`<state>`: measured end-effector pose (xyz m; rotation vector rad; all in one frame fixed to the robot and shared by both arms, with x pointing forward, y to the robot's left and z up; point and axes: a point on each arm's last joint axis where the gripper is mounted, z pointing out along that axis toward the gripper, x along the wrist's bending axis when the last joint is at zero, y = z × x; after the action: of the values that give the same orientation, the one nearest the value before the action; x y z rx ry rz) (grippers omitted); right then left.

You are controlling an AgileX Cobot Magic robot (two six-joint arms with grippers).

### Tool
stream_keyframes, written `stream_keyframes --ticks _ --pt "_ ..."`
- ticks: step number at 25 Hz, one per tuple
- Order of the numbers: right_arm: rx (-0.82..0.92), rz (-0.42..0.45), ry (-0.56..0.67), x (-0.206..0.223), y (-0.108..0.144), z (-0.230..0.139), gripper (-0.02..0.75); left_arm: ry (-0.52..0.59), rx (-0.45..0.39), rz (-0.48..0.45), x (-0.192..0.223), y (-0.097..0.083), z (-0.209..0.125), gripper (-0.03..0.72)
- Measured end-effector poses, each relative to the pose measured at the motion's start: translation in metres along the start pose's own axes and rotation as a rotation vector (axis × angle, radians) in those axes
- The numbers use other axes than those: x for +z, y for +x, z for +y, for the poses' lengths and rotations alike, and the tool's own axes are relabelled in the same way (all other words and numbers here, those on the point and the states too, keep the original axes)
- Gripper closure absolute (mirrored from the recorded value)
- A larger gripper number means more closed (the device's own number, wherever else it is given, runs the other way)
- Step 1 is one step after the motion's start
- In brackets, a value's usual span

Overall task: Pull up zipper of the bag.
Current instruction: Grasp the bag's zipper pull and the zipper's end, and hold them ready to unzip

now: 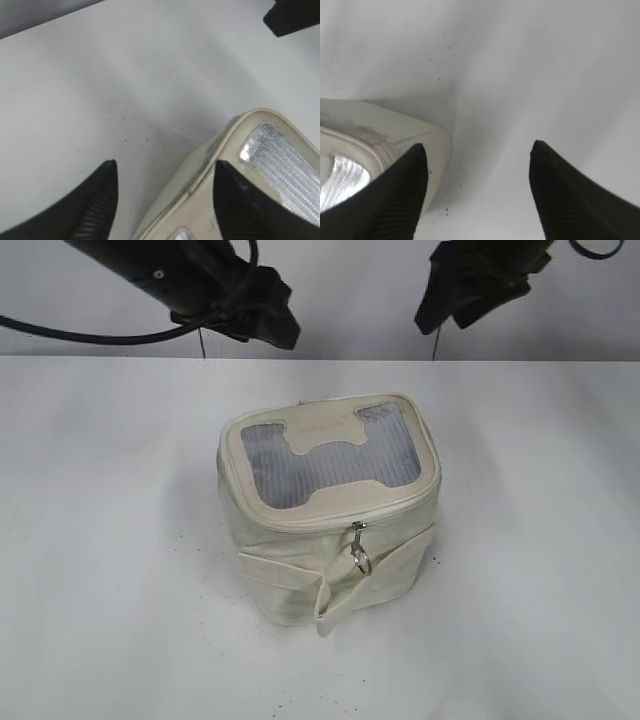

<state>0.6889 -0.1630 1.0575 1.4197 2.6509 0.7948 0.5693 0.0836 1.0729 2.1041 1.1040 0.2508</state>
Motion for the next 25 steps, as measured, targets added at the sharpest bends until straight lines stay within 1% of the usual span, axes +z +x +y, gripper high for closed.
stream_keyframes --ticks 4,7,9,11,13,15,19,21,22,23,24,25 --pt "0.058 -0.006 0.044 -0.01 -0.016 -0.025 0.237 0.048 0.048 -0.088 0.027 -0.002 0.016 0.225" --pt "0.067 0.004 0.091 -0.015 -0.018 -0.047 0.237 0.087 0.078 -0.153 0.047 -0.004 0.023 0.225" --pt "0.07 0.029 0.127 -0.014 -0.017 -0.063 0.237 0.119 0.101 -0.201 0.059 -0.005 0.025 0.225" --pt "0.075 0.071 0.143 -0.014 -0.014 -0.077 0.237 0.16 0.11 -0.264 0.071 -0.008 0.026 0.225" --pt "0.077 0.104 0.164 -0.013 -0.011 -0.091 0.237 0.205 0.105 -0.315 0.085 -0.009 0.022 0.225" --pt "0.077 0.126 0.188 -0.01 -0.008 -0.102 0.237 0.232 0.101 -0.343 0.095 -0.009 0.02 0.225" --pt "0.076 0.181 0.231 0.004 -0.001 -0.126 0.237 0.269 0.096 -0.361 0.108 -0.007 0.014 0.225" --pt "0.075 0.209 0.229 0.012 0.002 -0.136 0.237 0.303 0.093 -0.377 0.113 -0.006 0.009 0.226" --pt "0.069 0.216 0.215 0.016 0.003 -0.139 0.237 0.318 0.09 -0.387 0.115 -0.007 0.007 0.237" --pt "0.067 0.225 0.198 0.02 0.003 -0.142 0.237 0.327 0.085 -0.396 0.117 -0.007 0.006 0.267" --pt "0.067 0.222 0.176 0.024 0.003 -0.144 0.237 0.33 0.079 -0.405 0.118 -0.008 0.005 0.311" --pt "0.066 0.21 0.156 0.027 0.002 -0.145 0.237 0.331 0.076 -0.412 0.118 -0.009 0.006 0.386"
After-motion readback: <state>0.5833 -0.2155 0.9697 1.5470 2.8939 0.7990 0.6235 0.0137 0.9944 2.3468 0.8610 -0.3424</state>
